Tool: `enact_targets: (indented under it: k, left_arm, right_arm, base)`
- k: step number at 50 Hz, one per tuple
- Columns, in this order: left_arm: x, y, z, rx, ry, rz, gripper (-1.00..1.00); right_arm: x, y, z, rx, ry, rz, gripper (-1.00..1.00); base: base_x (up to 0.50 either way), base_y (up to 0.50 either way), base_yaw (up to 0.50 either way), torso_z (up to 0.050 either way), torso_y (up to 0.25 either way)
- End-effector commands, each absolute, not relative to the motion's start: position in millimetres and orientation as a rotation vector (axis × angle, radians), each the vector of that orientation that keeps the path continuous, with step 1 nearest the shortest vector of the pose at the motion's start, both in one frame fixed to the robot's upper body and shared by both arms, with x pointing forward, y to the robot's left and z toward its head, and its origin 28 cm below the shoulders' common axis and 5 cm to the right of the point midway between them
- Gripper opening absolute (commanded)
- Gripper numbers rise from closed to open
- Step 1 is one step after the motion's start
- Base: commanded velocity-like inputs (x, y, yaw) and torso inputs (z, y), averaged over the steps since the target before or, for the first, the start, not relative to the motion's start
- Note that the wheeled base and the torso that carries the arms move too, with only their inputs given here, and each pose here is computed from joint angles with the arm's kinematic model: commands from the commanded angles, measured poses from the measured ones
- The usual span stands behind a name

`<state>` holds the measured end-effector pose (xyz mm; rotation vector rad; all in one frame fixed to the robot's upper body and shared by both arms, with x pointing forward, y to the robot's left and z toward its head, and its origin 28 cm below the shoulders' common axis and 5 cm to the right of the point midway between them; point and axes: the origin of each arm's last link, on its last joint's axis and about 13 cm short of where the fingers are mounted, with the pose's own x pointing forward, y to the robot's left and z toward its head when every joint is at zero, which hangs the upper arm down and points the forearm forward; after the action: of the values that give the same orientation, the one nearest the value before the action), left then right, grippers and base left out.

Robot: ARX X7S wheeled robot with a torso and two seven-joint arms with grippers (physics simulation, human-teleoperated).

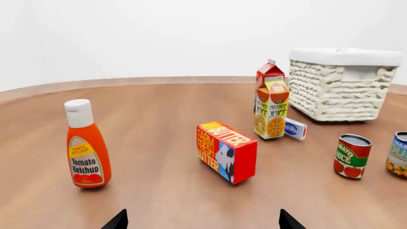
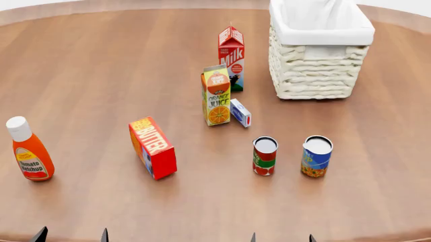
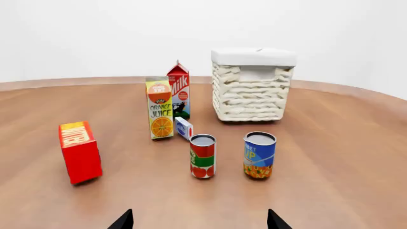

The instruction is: Pick up the tomato sauce, and put it in the basket.

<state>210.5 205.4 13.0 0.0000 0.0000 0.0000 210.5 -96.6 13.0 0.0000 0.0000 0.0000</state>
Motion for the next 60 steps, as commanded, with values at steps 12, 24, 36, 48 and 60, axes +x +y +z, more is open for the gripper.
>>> enact_targets:
  k: [12,24,36,48,60]
  left_arm:
    - [189.8,210.7,54.5,0.001,-0.138,0.030,1.00]
    - [137.2,213.4,118.6,-0.020,-0.368,0.025,1.00]
    - [137.6,214.8,118.4,-0.001,-0.376,0.043,1.00]
    - [136.4,214.4,119.2,0.008,-0.382,0.041,1.00]
    - [135.7,213.6,118.6,0.018,-0.381,0.042,1.00]
  right_arm:
    - [187.1,-96.2,58.6,0.002,-0.153,0.008,1.00]
    - [144.6,-97.6,111.5,0.026,-0.340,0.013,1.00]
    - [144.7,-97.8,113.8,0.036,-0.339,0.002,1.00]
    - [145.3,-98.4,113.2,0.045,-0.338,0.007,1.00]
    - [144.7,-98.7,112.9,0.044,-0.337,0.009,1.00]
  base:
    - [0.00,0.00,0.00,0.000,0.000]
    - [0.00,0.00,0.00,0.000,0.000]
    - [0.08,0.00,0.00,0.000,0.000]
    - [0.50,0.00,0.00,0.000,0.000]
    - [0.50,0.00,0.00,0.000,0.000]
